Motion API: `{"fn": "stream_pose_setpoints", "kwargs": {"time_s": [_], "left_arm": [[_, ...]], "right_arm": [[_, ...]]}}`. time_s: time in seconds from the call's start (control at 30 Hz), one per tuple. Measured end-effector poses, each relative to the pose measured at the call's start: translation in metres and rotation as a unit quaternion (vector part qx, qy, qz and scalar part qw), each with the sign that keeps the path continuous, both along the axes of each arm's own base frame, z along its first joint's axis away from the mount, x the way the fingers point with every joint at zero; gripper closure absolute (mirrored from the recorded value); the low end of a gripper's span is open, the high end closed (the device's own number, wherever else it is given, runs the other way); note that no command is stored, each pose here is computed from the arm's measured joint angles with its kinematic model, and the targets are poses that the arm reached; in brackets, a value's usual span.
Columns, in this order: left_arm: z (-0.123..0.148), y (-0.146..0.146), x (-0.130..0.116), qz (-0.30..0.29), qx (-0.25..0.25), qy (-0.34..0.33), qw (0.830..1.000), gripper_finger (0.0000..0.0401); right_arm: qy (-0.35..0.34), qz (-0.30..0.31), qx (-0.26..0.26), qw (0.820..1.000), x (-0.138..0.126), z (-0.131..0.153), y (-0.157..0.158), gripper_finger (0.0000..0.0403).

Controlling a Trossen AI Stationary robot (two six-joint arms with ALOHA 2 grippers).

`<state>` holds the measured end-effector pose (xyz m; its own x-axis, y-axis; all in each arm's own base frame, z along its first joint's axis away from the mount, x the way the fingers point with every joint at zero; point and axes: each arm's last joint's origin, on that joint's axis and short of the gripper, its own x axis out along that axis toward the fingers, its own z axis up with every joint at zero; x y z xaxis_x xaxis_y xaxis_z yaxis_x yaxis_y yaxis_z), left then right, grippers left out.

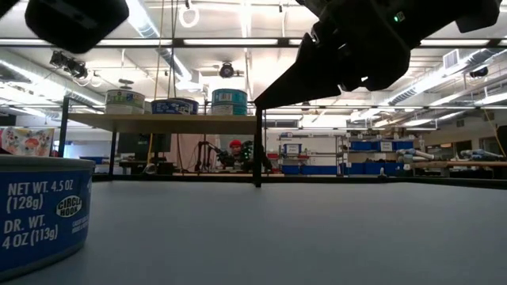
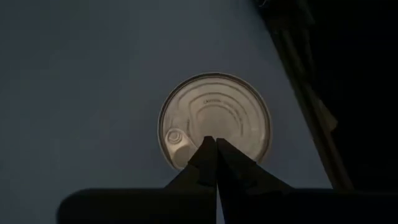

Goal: Stack canned seafood by type on shelf
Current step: Stack the blue tuna can on top of the blue tuna can on the shelf

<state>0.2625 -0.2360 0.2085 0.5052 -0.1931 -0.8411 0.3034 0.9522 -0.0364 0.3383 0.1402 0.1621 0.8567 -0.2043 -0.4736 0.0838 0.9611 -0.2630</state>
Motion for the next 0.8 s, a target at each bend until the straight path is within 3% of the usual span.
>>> {"fn": "stream_pose_setpoints", "kwargs": {"time_s": [0.37,0.8], "left_arm": [[-0.029,-0.014,0.015,0.011,0.021,0.046,0.999,0.0399],[-0.033,0.007,0.024,0.07,0.071,0.05,0.994,0.0399]], "right_arm": [[0.001,0.0,-0.001,1.0,0.0,0.0,0.0,0.0395],[0.004,0.0,-0.005,1.0,0.0,0.0,-0.001,0.0395]]}}
